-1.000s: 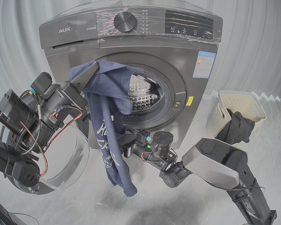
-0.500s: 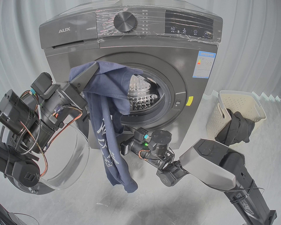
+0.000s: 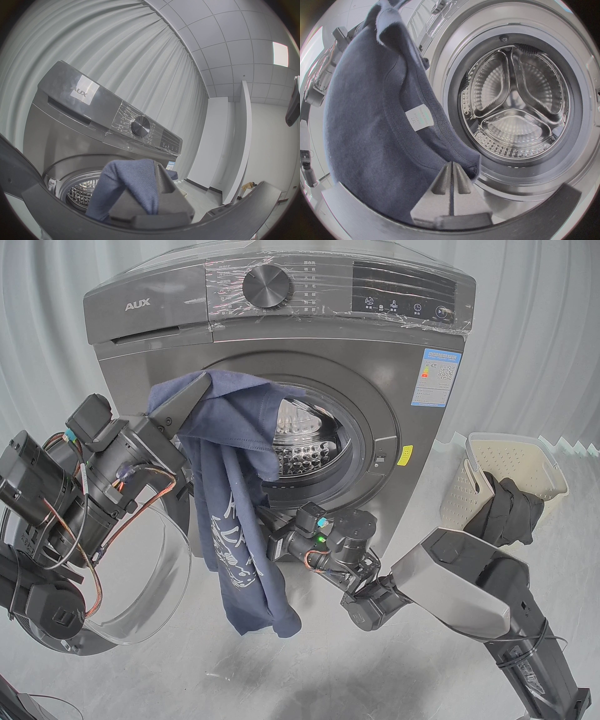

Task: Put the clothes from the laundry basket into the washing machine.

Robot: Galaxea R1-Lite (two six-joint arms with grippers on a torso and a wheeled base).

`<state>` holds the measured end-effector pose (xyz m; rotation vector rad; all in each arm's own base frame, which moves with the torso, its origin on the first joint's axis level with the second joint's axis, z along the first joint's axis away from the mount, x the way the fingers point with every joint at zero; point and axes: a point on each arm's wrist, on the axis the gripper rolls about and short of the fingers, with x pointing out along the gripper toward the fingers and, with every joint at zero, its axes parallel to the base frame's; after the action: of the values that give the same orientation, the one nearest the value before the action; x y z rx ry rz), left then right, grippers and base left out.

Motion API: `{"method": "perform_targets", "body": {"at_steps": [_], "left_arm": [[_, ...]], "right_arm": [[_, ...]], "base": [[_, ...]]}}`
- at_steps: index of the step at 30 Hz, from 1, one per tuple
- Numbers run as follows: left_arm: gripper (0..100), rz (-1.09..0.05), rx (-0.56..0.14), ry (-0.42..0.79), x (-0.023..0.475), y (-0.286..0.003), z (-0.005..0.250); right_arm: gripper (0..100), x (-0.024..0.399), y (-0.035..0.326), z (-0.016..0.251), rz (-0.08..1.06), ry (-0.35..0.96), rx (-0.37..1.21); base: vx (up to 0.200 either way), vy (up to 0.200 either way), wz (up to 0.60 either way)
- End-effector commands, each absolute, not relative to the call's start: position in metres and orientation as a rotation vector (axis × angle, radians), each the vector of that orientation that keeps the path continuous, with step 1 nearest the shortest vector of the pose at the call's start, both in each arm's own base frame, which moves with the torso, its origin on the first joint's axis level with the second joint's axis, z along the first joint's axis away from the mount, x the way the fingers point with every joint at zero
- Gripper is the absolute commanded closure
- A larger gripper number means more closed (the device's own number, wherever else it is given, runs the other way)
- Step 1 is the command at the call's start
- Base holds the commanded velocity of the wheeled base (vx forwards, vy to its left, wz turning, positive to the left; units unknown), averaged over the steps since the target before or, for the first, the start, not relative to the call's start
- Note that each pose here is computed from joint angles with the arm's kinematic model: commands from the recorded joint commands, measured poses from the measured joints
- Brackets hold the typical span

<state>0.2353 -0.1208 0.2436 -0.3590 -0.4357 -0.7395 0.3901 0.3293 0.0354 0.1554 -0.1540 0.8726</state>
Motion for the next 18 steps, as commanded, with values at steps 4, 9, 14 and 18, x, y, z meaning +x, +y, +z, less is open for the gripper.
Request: {"method": "perform_targets", "body": {"at_steps": [4, 9, 14, 18], "left_arm": [[100, -0.730, -0.357, -0.442, 0.236, -0.118, 0.245], [100, -0.729, -0.357, -0.439, 0.237, -0.118, 0.244], [100, -0.730, -0.356, -0.439, 0.237, -0.119, 0.244], [100, -0.739, -0.358, -0.440, 0.235, -0.120, 0.244]], "right_arm": [[100, 0.392, 0.289, 0.068, 0.807, -0.145, 0.147], [100, 0.386, 0.270, 0.076, 0.776, -0.117, 0.137], [100, 0.378, 0.263, 0.077, 0.775, -0.092, 0.128], [100, 0.381, 0.266, 0.070, 0.731, -0.067, 0.117]], "base": [[0.000, 0.000, 0.00], [0.000, 0.000, 0.00], [0.000, 0.000, 0.00], [0.000, 0.000, 0.00]]}}
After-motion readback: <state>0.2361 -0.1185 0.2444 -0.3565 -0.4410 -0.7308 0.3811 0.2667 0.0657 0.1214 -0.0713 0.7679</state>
